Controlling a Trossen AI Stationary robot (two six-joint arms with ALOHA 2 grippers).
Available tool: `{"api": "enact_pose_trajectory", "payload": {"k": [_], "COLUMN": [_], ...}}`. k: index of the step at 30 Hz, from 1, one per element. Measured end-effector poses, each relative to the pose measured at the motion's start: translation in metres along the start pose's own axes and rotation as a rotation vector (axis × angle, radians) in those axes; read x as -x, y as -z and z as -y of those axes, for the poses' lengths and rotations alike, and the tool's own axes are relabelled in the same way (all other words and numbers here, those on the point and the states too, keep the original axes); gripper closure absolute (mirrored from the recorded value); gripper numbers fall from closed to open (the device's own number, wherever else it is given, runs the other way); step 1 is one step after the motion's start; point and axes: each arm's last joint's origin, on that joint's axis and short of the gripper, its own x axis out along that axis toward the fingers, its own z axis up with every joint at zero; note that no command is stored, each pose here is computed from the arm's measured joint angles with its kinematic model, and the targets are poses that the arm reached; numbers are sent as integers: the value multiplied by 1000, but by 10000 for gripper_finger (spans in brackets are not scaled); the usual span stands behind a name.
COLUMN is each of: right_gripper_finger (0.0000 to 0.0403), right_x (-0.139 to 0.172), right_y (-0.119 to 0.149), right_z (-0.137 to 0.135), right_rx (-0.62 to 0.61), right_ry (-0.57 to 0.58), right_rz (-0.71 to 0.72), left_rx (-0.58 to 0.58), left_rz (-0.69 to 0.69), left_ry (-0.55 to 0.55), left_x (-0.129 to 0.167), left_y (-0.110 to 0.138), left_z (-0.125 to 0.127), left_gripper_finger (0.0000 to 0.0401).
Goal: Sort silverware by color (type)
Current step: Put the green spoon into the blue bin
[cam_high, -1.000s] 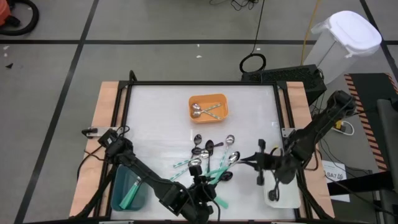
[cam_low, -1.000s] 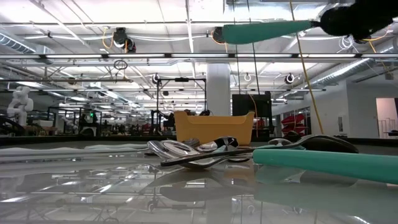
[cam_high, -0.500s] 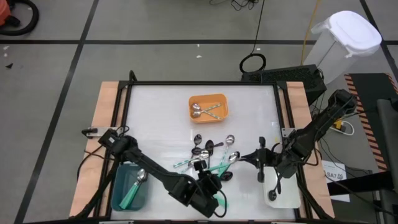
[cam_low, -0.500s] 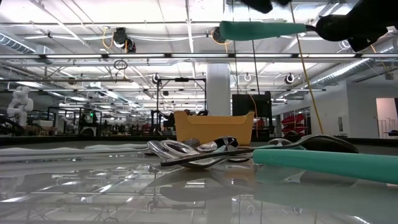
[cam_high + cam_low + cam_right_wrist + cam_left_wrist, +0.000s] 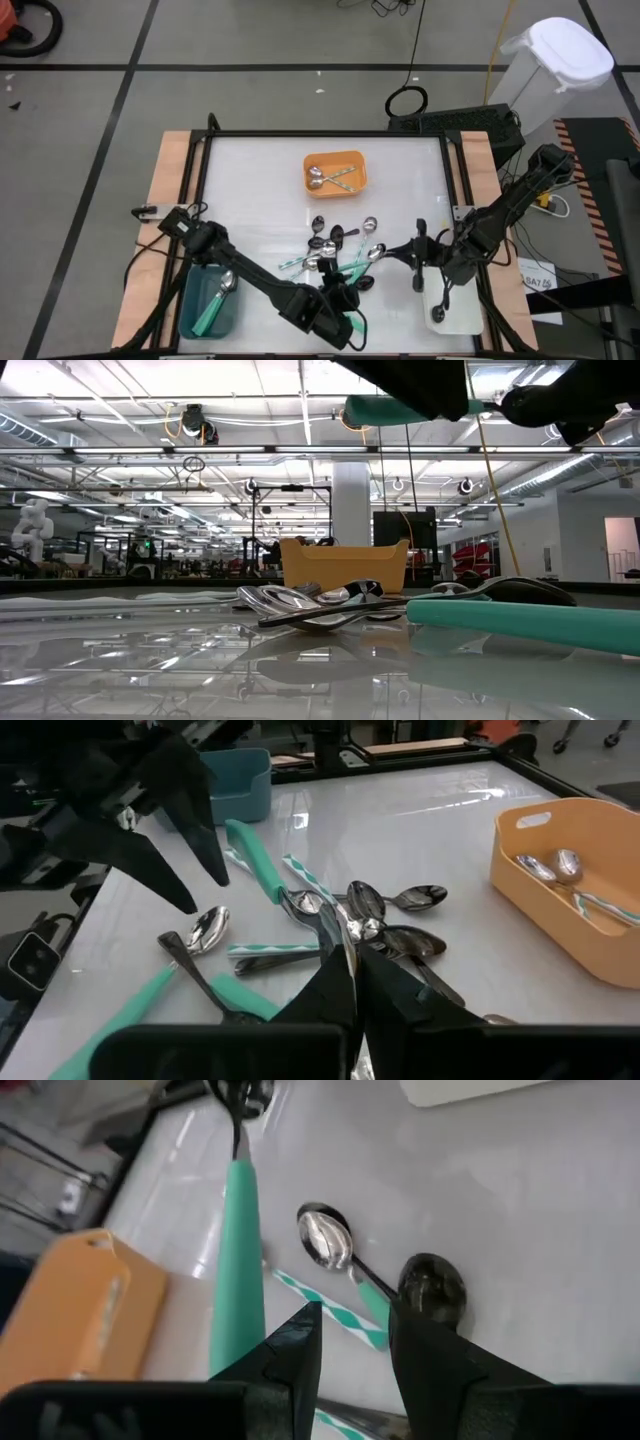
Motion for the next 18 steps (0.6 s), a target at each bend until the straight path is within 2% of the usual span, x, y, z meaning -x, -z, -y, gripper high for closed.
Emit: {"api": "enact_pose_trajectory", "payload": {"k": [12, 18], "right_gripper_finger": [399, 399], "right_x": [0, 0], "right_y": [-4, -4], "right_z": [-3, -4], "right_rx": [-2, -45], "right_ry": [-46, -63], "right_rz": [21, 12], "left_rx": [-138, -79], "left_rz": [65, 71], "left_ry": [-51, -61], "left_x": [12, 8], "left_y": [0, -3], "left_z": [9, 6], "left_gripper_finger": [281, 281]}}
